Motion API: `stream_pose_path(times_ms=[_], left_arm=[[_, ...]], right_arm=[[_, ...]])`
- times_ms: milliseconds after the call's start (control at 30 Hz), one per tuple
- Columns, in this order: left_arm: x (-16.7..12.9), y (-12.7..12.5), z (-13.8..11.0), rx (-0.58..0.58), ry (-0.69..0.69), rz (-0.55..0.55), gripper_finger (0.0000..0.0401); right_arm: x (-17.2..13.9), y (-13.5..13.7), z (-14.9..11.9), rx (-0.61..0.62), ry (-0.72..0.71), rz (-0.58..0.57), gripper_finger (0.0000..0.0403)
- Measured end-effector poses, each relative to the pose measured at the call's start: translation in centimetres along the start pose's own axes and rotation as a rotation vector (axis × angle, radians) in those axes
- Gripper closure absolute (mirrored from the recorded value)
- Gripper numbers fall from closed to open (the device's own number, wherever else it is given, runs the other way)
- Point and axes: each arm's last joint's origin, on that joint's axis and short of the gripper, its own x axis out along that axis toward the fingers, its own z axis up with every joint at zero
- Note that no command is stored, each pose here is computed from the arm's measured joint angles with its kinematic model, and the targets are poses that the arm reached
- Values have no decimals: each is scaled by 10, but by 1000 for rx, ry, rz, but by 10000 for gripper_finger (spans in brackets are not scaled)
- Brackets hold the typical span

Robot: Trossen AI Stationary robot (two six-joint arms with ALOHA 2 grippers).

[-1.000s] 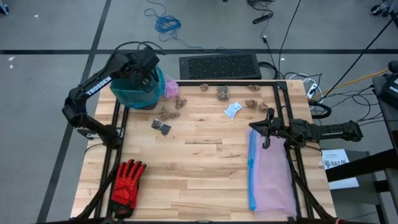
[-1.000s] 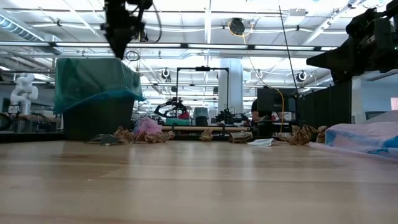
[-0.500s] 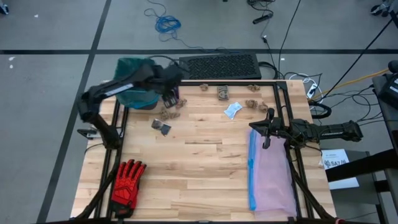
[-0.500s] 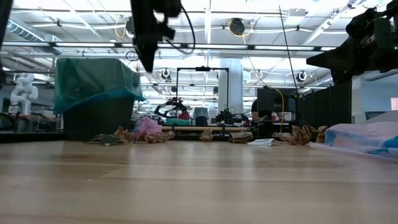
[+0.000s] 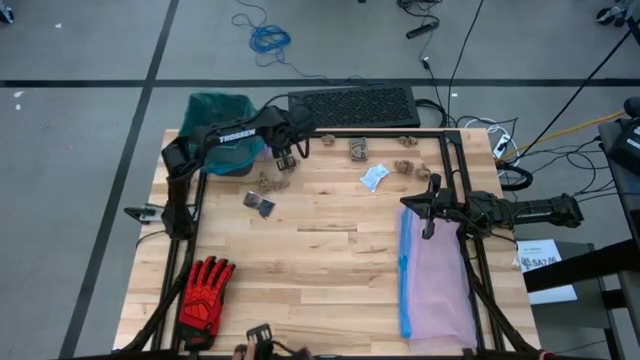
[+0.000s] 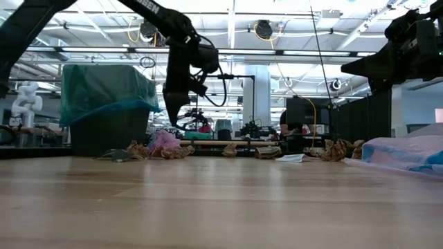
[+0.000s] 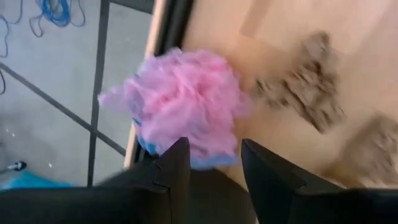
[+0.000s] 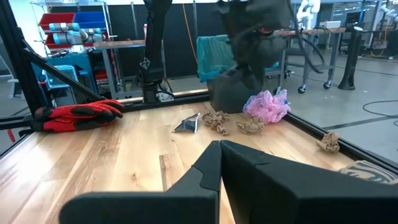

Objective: Place trash/remove bag and relplace
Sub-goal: Put the pink plastic cellophane in the trash bin

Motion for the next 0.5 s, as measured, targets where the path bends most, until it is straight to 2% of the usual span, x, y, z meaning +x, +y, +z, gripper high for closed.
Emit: stream_pose_path(times_ms=[100, 267, 500], left_arm=[[13, 14, 0, -20, 6, -5, 263], [35, 26, -1, -55, 30, -81, 258], [65, 30, 3, -51, 78, -68, 201]], right_arm=[[0, 0, 0, 3, 0, 0, 387], [0, 0, 0, 19, 1, 0, 350], [0, 0, 0, 19, 0, 0, 295]])
